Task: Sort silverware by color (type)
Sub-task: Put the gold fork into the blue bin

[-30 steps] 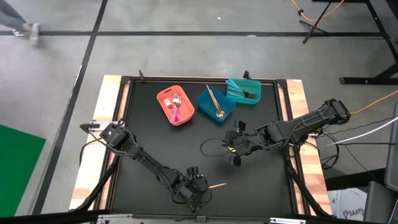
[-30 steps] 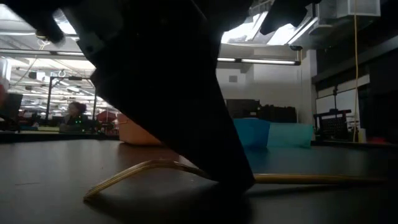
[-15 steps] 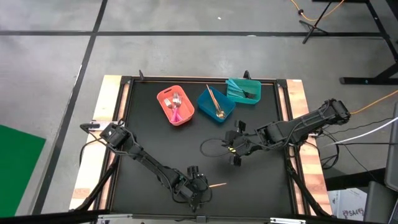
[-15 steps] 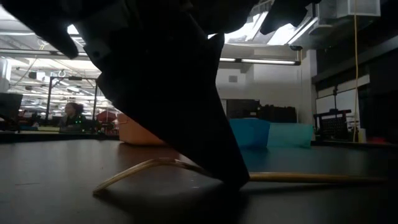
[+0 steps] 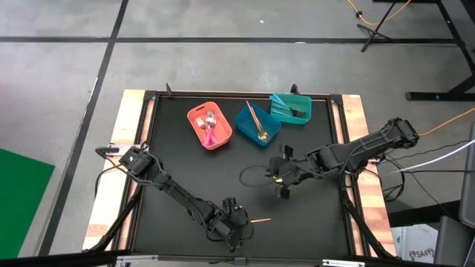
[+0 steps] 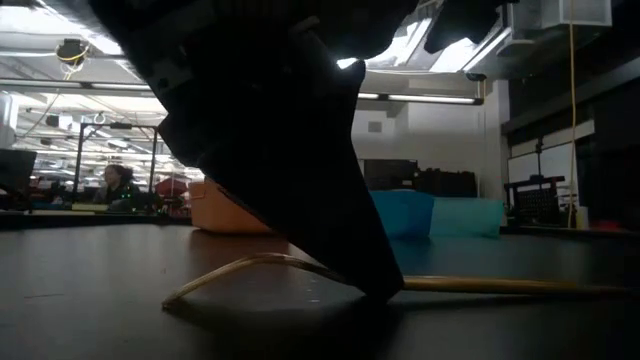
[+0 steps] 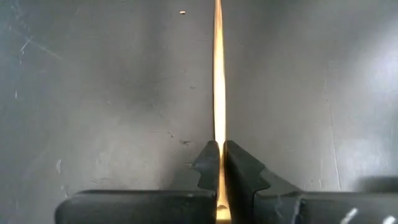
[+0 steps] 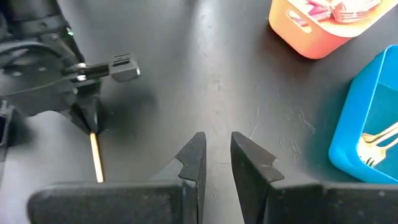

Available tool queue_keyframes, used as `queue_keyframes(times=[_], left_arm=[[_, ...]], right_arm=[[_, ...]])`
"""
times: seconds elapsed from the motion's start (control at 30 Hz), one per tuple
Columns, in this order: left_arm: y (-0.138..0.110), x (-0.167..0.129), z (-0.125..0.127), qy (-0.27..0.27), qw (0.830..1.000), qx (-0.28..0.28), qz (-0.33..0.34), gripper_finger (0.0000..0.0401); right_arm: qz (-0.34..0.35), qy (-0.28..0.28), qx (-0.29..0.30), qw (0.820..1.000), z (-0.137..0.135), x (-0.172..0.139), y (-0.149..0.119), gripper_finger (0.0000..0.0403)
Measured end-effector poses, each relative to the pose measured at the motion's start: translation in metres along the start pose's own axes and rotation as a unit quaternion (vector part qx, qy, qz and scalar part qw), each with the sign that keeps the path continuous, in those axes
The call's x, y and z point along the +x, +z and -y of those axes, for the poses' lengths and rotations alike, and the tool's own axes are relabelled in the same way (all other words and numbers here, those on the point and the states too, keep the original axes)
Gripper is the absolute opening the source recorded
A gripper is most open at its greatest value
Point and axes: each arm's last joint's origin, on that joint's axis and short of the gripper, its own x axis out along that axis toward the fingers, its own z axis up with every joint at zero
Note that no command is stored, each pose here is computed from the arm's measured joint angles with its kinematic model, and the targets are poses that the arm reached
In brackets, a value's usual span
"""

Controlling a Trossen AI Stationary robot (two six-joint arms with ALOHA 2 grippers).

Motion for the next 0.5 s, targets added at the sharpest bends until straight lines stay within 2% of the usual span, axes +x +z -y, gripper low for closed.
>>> queue_keyframes(times=[0.33, 0.5], left_arm=[[0.002, 0.001, 0.000, 0.017, 0.996, -0.077, 0.030, 0.0004], [0.007, 0.003, -0.004, 0.030, 0.991, -0.120, 0.053, 0.0004]], right_arm=[[0.028, 0.004, 0.000, 1.000, 0.012, -0.034, -0.001, 0.0062], [0.041, -0.019, -0.004, 0.999, 0.019, -0.048, -0.003, 0.0062]])
